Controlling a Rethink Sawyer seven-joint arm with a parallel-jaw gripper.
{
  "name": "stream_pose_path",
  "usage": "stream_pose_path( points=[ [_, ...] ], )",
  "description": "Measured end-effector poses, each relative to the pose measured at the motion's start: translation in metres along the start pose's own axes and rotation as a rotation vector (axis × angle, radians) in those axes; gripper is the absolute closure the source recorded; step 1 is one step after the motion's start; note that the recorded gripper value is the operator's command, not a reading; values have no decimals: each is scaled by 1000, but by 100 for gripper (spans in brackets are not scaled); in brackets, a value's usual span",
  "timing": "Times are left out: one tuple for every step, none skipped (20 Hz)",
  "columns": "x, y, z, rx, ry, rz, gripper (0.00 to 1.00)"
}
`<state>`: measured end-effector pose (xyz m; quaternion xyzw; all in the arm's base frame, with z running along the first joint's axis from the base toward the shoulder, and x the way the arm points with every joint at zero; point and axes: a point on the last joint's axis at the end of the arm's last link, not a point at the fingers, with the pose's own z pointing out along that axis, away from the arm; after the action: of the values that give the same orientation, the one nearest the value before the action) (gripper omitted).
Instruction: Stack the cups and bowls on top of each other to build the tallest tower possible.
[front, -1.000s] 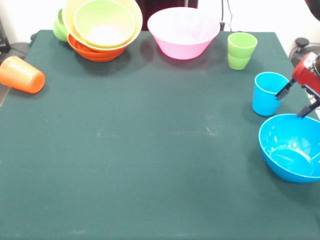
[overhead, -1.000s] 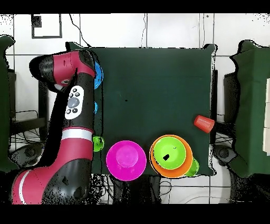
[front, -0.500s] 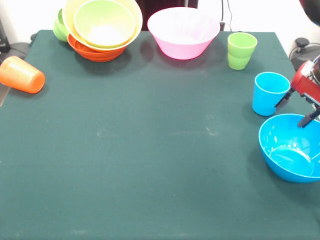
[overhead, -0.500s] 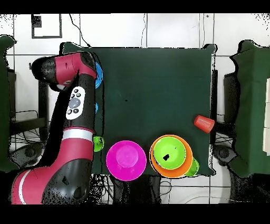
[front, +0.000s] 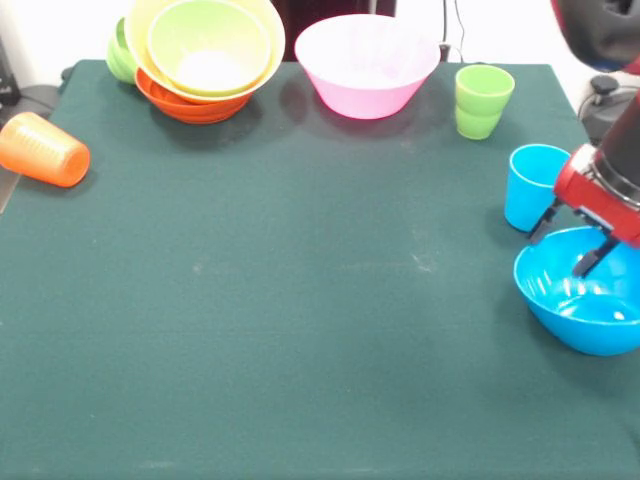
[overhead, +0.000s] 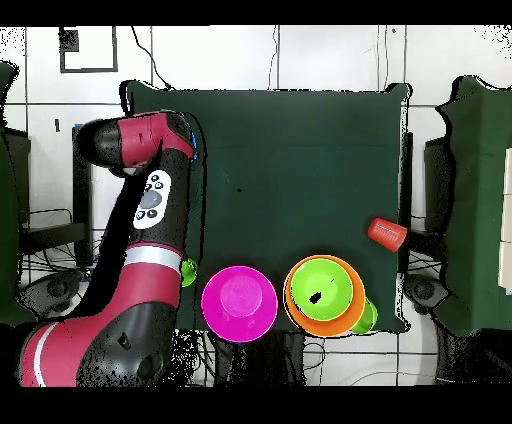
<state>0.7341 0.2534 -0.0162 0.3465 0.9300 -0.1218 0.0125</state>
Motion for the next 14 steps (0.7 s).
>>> stream_pose_path(
  points=[
    [-2,-2,3,-10,-7,4,0],
    [-4,-5,7,-28,-19,12,0],
    [-9,-8,14,-52,-33,23,0],
    [-10,-9,16,-61,-39,28,0],
    [-16,-13,23,-85,-52,40,0],
    [-18,-15,26,-96,-59,47,0],
    [-23,-19,31,-114,-71,58,0],
    [-26,-21,33,-121,-77,63,0],
    [-28,-23,36,-128,-83,69,0],
    [-30,-25,38,-132,-84,73,0],
    [-31,-27,39,-134,-87,77,0],
    [-32,-28,41,-136,-86,80,0],
    [-33,-29,42,-136,-86,82,0],
    [-33,-31,44,-135,-82,85,0]
  ],
)
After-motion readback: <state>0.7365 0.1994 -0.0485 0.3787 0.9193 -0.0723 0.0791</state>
